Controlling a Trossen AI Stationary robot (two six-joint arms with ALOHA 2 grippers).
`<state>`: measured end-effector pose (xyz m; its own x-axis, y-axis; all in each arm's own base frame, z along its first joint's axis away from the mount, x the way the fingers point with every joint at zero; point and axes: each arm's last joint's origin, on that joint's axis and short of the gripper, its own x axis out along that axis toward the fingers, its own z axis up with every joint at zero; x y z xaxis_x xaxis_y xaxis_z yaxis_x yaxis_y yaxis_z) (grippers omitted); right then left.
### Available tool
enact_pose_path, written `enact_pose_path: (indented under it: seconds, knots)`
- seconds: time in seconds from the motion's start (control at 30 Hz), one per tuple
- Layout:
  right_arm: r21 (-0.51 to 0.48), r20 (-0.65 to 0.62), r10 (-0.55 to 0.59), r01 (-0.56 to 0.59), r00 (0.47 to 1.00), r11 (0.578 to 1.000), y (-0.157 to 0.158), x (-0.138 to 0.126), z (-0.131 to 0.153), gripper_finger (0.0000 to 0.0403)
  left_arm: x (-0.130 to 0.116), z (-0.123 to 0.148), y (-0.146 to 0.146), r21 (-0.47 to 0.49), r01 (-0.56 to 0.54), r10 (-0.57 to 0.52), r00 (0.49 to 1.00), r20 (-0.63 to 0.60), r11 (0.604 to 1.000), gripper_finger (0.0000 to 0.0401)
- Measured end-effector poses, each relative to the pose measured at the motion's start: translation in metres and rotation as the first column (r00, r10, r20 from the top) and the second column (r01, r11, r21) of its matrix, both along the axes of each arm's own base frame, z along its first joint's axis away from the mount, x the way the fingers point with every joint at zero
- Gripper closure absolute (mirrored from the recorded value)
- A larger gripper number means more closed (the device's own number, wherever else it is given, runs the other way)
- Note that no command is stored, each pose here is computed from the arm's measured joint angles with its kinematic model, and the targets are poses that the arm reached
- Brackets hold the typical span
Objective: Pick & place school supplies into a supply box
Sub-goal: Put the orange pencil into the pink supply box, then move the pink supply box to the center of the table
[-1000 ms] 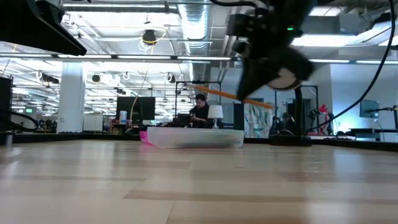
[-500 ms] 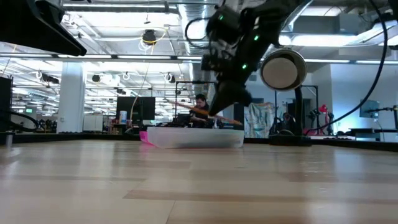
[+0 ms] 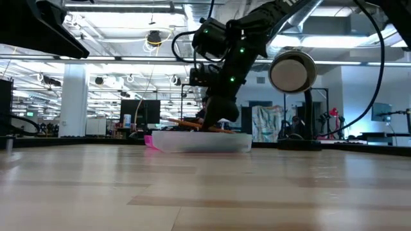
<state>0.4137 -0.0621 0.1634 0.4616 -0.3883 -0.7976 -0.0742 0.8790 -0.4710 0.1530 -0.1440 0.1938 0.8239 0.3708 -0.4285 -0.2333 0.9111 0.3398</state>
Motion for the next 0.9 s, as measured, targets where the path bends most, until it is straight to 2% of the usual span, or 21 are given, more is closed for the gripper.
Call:
enact_pose_path:
  seconds: [0.27, 0.47, 0.53, 0.63, 0.77, 0.9]
  knots:
    - [0.001, -0.005, -0.014, 0.014, 1.0, 1.0, 0.0, -0.002, 0.005, 0.0338, 0.0, 0.0, 0.0, -0.008, -0.001, 0.001, 1.0, 0.001, 1.0, 0.0283]
    - [0.012, -0.021, -0.035, 0.035, 0.999, 0.999, 0.0, -0.004, 0.004, 0.0321, 0.0, 0.0, 0.0, -0.007, -0.003, 0.003, 1.0, 0.005, 1.0, 0.0283]
    - [0.014, -0.024, -0.036, 0.036, 0.999, 0.999, 0.002, -0.009, 0.014, 0.032, 0.0, 0.001, 0.0, 0.001, -0.013, 0.013, 1.0, 0.017, 1.0, 0.0283]
    - [0.02, 0.023, -0.044, 0.043, 0.999, 0.999, 0.007, -0.013, 0.033, 0.0321, 0.001, 0.0, 0.003, 0.021, -0.06, 0.059, 0.996, 0.064, 0.998, 0.0283]
    - [0.041, 0.068, -0.063, 0.06, 0.996, 0.997, 0.012, -0.02, 0.05, 0.0324, 0.003, -0.008, 0.016, 0.043, -0.177, 0.169, 0.975, 0.144, 0.983, 0.0283]
    - [0.046, 0.189, -0.062, 0.055, 0.98, 0.997, 0.01, -0.016, 0.058, 0.0327, 0.007, -0.017, 0.03, 0.023, -0.249, 0.243, 0.961, 0.133, 0.968, 0.0283]
